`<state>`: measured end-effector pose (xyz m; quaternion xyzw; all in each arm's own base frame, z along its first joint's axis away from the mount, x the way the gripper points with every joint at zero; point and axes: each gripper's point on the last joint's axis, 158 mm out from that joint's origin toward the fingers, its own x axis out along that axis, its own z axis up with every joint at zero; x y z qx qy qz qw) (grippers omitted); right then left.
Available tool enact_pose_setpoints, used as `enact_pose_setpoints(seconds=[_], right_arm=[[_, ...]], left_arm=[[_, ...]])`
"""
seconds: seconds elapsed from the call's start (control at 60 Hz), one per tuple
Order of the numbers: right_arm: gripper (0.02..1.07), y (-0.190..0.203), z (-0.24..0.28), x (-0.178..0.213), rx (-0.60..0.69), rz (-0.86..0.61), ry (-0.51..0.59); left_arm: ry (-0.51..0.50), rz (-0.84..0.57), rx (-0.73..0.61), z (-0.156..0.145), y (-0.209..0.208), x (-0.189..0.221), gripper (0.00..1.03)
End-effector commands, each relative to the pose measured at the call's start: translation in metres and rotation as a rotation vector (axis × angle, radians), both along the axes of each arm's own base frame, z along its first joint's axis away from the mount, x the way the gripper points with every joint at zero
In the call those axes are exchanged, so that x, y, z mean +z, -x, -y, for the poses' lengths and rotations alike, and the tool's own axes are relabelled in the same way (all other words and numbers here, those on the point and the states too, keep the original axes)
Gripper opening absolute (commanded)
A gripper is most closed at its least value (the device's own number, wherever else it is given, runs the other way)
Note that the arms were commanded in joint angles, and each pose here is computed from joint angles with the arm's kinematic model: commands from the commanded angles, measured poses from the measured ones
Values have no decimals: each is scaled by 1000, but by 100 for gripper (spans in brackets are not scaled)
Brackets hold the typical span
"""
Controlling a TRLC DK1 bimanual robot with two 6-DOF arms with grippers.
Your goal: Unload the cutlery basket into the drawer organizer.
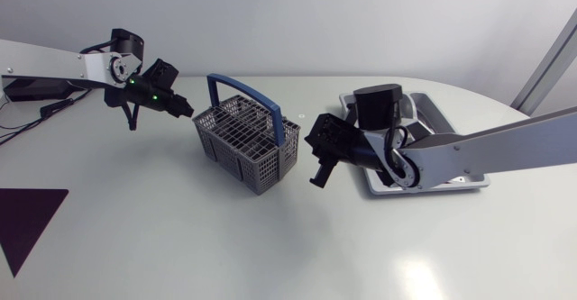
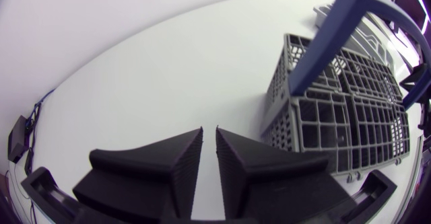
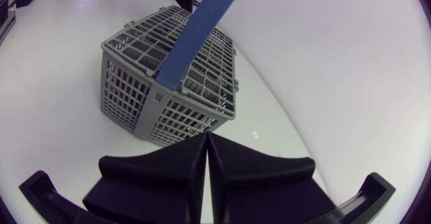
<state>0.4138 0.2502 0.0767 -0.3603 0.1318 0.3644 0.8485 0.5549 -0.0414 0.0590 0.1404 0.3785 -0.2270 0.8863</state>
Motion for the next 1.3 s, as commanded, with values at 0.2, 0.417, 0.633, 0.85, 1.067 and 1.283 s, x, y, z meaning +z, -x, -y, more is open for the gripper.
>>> enact_pose_setpoints(seconds=[0.2, 0.417, 0.633, 0.85, 1.067, 1.283], right_arm=[[8, -23, -18, -14, -10, -14, -17], [8, -39, -19, -20, -23, -15, -19], [8, -57, -8, -23, -58, -13, -25], [8, -62, 3, -18, -77, -8, -32], [8, -64, 1, -14, -74, -2, -40], [8, -69, 1, -14, -89, 5, -33]], left_arm=[[128, 4, -43, 27, -12, -2, 16], [185, -65, -123, 53, 21, -3, 16], [179, -77, -187, 67, 66, 6, 16], [180, -100, -222, 76, 105, 7, 16], [190, -98, -246, 81, 135, 15, 16], [187, -77, -253, 82, 152, 18, 16]])
